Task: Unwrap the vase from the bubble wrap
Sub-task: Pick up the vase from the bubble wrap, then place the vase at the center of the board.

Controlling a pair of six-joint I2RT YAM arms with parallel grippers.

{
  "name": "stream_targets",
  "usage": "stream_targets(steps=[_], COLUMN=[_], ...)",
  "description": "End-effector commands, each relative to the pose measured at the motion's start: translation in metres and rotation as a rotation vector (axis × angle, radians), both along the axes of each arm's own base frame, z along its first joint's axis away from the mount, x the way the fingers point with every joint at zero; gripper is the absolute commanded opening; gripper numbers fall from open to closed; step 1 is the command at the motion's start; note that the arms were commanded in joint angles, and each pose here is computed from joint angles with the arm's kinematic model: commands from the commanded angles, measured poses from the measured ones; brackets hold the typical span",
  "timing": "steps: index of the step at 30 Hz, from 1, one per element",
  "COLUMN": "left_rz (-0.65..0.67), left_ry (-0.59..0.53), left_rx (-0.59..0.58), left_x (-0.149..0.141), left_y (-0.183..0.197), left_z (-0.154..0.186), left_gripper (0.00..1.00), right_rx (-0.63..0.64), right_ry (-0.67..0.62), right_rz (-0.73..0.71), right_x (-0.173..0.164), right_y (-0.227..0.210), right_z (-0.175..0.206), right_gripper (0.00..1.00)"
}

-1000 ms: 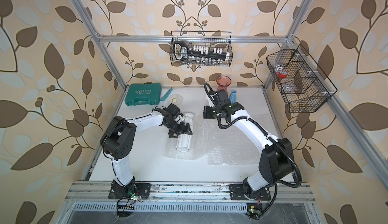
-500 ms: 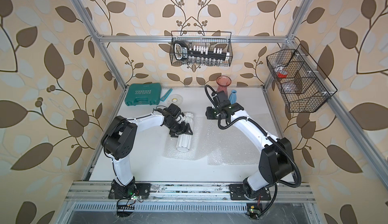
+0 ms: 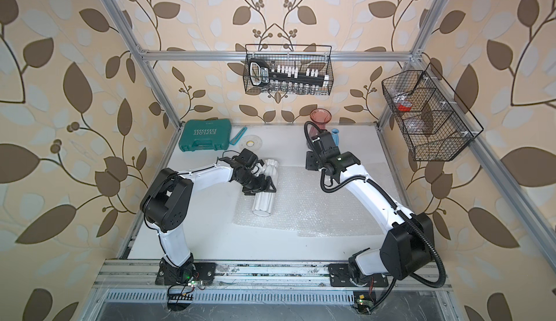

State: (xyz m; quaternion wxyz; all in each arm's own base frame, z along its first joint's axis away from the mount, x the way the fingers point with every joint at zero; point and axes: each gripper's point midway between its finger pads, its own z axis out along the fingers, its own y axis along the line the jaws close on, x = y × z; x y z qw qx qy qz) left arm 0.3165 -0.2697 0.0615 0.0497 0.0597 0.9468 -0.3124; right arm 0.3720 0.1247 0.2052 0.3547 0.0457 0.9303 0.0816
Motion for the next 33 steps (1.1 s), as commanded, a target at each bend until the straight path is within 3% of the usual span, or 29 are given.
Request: stream_targets(steps=[1,14,20,25,33], left_rz=[-0.094,-0.282,-0.347,-0.407,-0.510], left_ry=[-0.266,-0.668,-0.757,-0.795,-0.854], left_rx=[-0.156,-0.318,-0.393,-0.457,-0.548], left_x=[0.016,0.001,-0.017,-0.033,-0.061], left_y=[-0.021,-0.028,-0.027,-0.030,-0.033], left_z=[0.066,0.155,0.192,0.212,0.242], left_gripper=[0.63,0.64,0.65,0.65,0.66], right_rx=[0.112,0.383,0.462,0.436,0.421], right_ry=[-0.037,-0.100,-0.163,-0.224,-0.270], right_rz=[0.090,0.431,0.565,0.657,0.724], right_x=[-0.001,-0.021,-0.035,-0.048,-0.052], right_y=[0.018,0.081,0.100,0.119,0.134], right_z=[0.010,0.041,0.060,0.072,0.088], right_gripper=[0.57,0.62,0.76,0.90,0.97])
